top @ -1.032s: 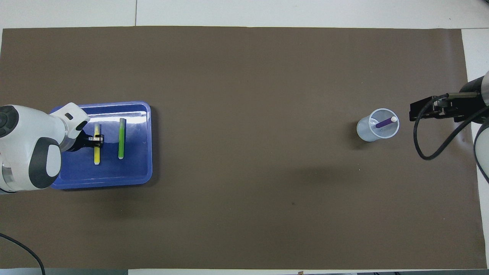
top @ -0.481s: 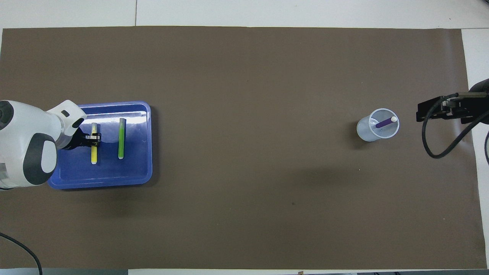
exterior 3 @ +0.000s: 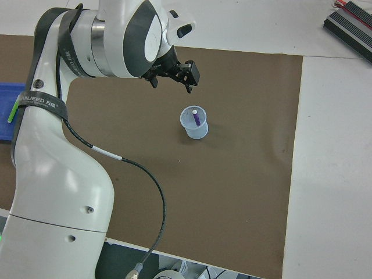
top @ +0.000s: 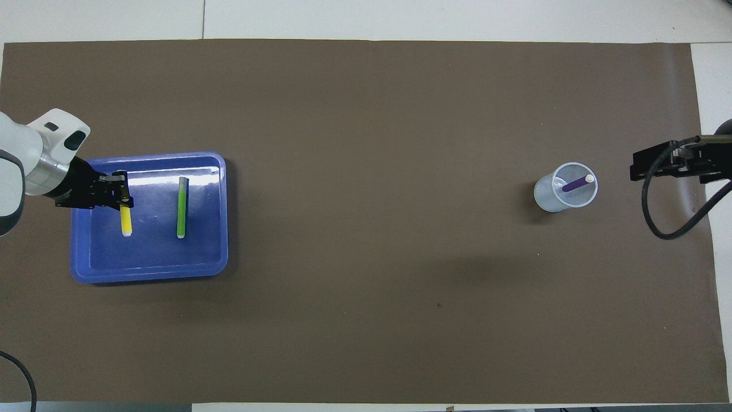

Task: Transfer and insert pens with both arms
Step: 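Grasp the yellow pen with the left gripper while the right gripper withdraws, then lift the yellow pen with the left gripper while the right gripper approaches, then grasp the yellow pen tip with the right gripper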

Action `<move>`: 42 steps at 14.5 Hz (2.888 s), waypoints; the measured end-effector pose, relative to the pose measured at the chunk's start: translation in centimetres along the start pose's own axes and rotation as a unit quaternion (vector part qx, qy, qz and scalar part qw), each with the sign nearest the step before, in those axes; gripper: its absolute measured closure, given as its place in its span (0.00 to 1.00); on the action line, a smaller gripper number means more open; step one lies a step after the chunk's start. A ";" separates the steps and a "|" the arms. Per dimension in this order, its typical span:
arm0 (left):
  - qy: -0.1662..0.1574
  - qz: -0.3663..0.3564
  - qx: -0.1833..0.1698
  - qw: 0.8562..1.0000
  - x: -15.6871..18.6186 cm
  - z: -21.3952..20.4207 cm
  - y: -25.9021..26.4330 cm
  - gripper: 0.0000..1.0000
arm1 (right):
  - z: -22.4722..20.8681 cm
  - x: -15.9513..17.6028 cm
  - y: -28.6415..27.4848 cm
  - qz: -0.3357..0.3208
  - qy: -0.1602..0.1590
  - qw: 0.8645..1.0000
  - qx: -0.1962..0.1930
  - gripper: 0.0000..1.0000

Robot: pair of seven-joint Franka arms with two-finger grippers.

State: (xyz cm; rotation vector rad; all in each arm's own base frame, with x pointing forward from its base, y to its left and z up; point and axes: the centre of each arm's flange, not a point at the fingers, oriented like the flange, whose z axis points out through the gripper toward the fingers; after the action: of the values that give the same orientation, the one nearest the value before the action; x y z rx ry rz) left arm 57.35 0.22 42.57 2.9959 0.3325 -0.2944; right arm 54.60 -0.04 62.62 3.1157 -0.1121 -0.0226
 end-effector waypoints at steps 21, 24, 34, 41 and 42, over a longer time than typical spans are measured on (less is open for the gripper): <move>-0.249 -0.540 -0.315 0.740 -16.8 -7.4 24.0 0.82 | -1.7 -1.6 -18.5 0.033 0.000 0.974 0.225 0.00; -0.239 -0.582 -0.331 0.703 -19.7 -5.5 26.7 0.82 | -0.7 -3.2 -24.2 0.034 0.000 0.971 0.235 0.00; -0.254 -0.629 -0.365 0.638 -20.7 -4.5 26.9 0.82 | 0.5 -4.5 -30.0 0.005 0.006 0.968 0.253 0.00; -0.253 -0.642 -0.371 0.622 -20.5 -4.7 26.7 0.82 | 0.0 -4.3 -30.3 -0.003 0.028 0.965 0.262 0.05; -0.253 -0.643 -0.372 0.620 -20.5 -4.8 26.7 0.82 | -0.1 -4.3 -30.4 -0.003 0.032 0.964 0.264 0.05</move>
State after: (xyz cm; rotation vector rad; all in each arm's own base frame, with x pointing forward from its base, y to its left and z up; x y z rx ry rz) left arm 44.68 -29.24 53.79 1.2733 1.8617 -0.7842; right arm 52.48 30.57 62.01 3.6448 -0.1246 0.1291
